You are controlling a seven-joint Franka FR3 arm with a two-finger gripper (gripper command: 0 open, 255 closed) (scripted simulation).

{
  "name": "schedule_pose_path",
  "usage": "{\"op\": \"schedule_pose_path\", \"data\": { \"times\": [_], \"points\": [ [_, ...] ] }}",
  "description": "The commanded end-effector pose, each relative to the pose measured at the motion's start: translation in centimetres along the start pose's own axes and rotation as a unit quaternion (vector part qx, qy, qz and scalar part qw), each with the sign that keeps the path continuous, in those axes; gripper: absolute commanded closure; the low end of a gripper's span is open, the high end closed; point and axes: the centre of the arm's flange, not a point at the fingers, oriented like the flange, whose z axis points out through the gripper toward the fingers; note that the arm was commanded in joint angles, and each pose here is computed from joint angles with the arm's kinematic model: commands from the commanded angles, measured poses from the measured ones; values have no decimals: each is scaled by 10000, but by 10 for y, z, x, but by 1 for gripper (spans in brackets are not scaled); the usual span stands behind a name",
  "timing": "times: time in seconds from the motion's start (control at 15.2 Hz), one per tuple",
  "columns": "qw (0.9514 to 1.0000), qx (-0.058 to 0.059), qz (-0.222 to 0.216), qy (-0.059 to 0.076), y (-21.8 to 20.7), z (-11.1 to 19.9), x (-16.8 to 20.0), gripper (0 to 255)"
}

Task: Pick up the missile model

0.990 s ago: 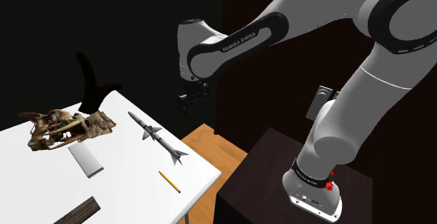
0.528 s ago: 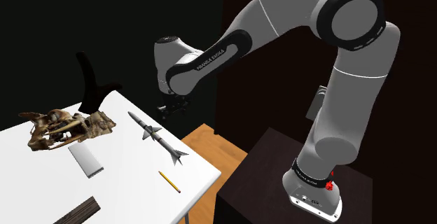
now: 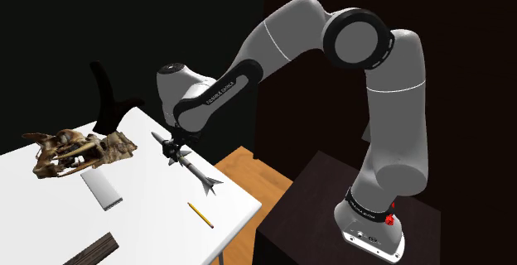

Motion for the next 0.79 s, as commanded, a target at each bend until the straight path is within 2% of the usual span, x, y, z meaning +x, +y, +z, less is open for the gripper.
{"op": "schedule_pose_path", "data": {
  "times": [0.0, 0.4, 0.53, 0.59, 0.73],
  "points": [
    [10000, -3, -1, 19, -7, 10, 5, 0],
    [10000, -3, -1, 19, -8, 45, 3, 0],
    [10000, -3, -1, 19, -8, 45, 3, 0],
    [10000, -3, -2, 20, -8, 46, 3, 255],
    [10000, -3, -2, 19, -8, 46, 3, 255]
  ]
}}
